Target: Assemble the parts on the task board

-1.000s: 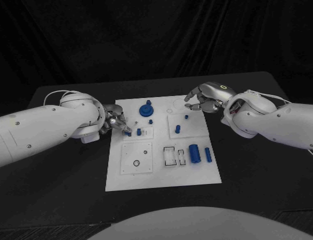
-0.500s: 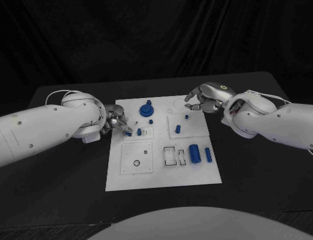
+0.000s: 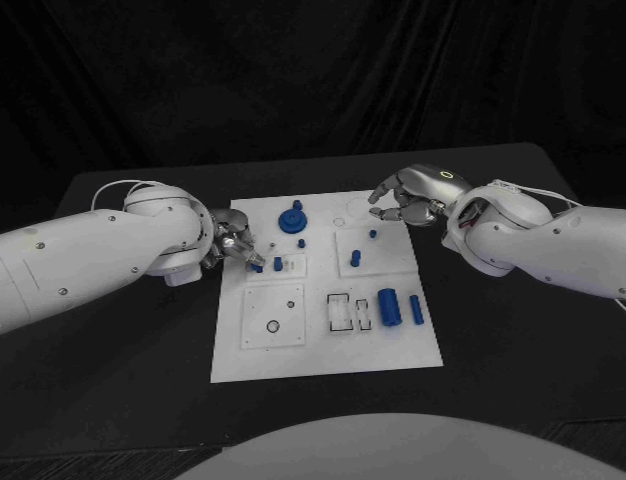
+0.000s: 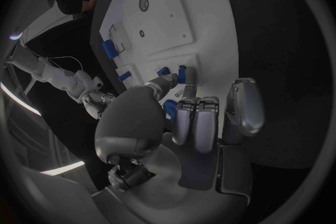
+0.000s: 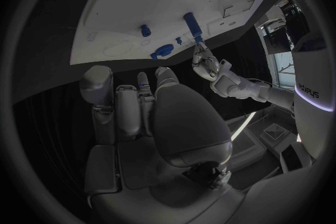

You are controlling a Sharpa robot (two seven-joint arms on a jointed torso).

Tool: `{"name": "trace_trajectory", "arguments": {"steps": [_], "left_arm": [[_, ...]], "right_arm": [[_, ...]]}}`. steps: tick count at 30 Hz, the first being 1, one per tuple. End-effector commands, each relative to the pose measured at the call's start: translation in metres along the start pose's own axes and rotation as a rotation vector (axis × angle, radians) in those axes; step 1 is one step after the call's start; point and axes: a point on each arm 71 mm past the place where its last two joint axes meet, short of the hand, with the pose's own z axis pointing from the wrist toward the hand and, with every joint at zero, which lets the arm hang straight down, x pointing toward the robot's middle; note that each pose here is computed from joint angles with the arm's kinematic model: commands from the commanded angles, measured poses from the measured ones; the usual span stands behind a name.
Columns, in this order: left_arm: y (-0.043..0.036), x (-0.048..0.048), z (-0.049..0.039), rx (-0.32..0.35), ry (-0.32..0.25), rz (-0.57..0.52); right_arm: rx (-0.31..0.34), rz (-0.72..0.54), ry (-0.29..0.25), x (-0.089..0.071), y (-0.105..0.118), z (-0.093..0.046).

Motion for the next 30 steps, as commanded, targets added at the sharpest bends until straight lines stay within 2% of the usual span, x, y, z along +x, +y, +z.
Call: {"name": "trace_trajectory", "arguments": {"steps": [1, 30], "left_arm": [[-0.0015, 0.0019, 0.0006, 0.007, 0.012, 0.004], [0.0056, 0.0023, 0.0001, -0.017, 0.03, 0.007]], "right_arm": [[0.019, -0.001, 0.007, 0.0011, -0.0016, -0.0007], [0.018, -0.001, 0.008, 0.0023, -0.0016, -0.0003]]}}
